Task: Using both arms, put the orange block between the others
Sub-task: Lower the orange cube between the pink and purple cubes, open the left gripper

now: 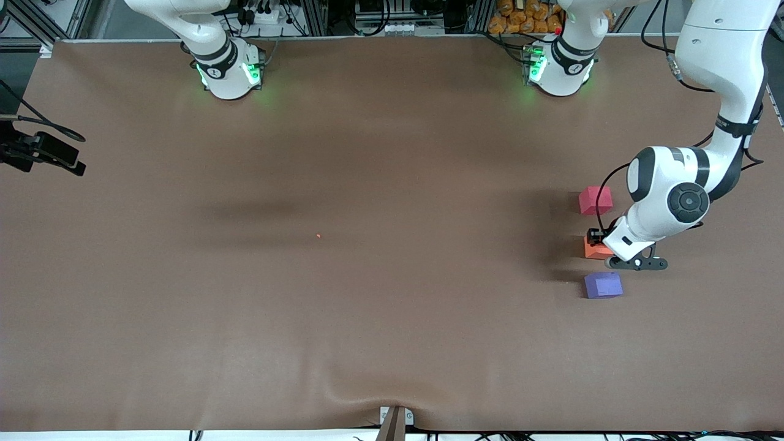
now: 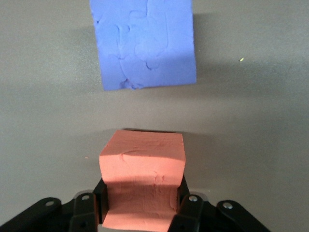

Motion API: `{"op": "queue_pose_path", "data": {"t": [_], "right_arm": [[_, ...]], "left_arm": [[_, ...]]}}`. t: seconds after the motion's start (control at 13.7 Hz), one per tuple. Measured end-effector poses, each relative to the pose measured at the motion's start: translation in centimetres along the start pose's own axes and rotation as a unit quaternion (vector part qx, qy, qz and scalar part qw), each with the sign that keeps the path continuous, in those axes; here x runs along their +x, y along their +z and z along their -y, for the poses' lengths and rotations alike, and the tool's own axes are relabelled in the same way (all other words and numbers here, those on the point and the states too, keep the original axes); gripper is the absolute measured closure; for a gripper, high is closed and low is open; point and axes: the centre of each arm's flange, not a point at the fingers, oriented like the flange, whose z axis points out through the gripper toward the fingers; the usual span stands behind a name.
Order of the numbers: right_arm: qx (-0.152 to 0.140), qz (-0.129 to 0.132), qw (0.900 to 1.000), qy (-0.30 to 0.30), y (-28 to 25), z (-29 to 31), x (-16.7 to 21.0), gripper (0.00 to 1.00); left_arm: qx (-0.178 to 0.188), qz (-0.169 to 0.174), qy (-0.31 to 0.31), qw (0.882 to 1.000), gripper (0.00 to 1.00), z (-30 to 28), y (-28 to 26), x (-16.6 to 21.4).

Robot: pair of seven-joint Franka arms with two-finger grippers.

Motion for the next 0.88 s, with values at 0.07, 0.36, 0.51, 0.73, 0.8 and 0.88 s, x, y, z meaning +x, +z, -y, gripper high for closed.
{"op": "queue_pose_path", "data": {"t": [0.07, 0.36, 0.51, 0.73, 0.8, 0.88], "right_arm": [[0.0, 0.0, 1.0, 0.0, 0.0, 0.0, 0.0, 0.0], [0.0, 0.0, 1.0, 0.0, 0.0, 0.0, 0.0, 0.0], [0.0, 0.0, 1.0, 0.0, 0.0, 0.0, 0.0, 0.0], [0.0, 0.0, 1.0, 0.0, 0.0, 0.0, 0.0, 0.0], [0.0, 0.0, 1.0, 0.0, 0.0, 0.0, 0.0, 0.0], [0.0, 0.0, 1.0, 0.0, 0.0, 0.0, 0.0, 0.0]], "left_arm": [[-0.001, 0.0, 0.0, 1.0, 0.45, 0.0, 0.3, 0.0], [-0.002, 0.002, 0.0, 1.0, 0.38, -0.1, 0.8, 0.0], [-0.002, 0.0, 0.0, 1.0, 0.19, -0.1, 0.9, 0.1], [-0.001, -0.013, -0.001, 1.0, 0.0, 0.1, -0.2, 0.7], [0.0, -0.022, -0.002, 1.0, 0.0, 0.2, -1.2, 1.0], [0.002, -0.03, -0.003, 1.0, 0.0, 0.4, -2.5, 1.2]]}}
